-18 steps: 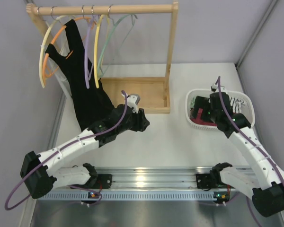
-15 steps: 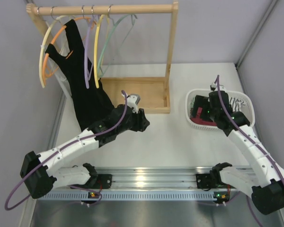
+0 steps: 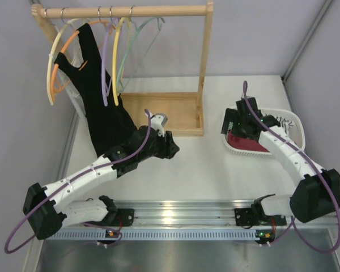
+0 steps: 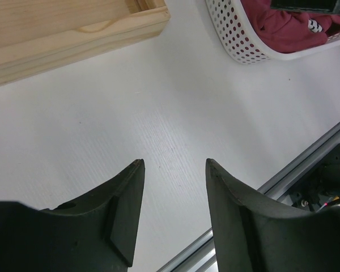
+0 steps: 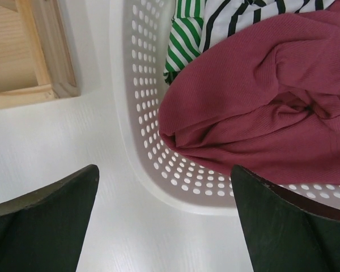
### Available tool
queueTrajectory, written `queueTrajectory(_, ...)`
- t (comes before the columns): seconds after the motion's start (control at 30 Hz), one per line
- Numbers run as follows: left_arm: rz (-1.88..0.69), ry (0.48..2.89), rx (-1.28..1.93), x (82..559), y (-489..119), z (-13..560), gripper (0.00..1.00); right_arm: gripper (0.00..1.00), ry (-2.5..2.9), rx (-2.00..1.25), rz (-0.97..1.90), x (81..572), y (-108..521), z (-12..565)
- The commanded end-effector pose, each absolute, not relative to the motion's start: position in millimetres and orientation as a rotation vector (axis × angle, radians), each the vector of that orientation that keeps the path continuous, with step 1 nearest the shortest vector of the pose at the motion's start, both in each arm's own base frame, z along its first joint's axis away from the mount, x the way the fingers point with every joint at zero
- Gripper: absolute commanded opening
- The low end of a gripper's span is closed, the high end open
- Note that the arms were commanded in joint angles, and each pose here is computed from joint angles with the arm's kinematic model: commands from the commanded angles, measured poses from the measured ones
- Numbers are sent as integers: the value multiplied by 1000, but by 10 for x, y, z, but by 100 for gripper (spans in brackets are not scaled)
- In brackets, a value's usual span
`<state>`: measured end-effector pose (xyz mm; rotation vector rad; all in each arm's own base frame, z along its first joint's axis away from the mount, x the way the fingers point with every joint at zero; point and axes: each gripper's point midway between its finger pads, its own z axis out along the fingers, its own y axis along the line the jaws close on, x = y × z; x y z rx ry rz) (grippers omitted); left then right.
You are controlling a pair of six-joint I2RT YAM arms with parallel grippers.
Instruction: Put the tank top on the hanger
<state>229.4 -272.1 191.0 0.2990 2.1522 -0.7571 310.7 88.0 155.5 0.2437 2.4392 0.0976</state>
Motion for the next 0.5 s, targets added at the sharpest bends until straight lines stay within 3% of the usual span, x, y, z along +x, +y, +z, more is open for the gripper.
queueTrajectory(0.0, -801, 2110, 303, 2271, -2748, 2042, 52, 100, 2391, 314, 108, 3332, 889, 1621)
queueTrajectory(0.2, -803, 2108, 308, 2257, -2738, 2059, 52, 100, 2402, 436, 93, 3485, 739, 1372)
queueTrajectory(0.47, -805, 2123, 309, 2252, -2752, 2025, 52, 88, 2435, 509, 26, 3572, 608, 1056)
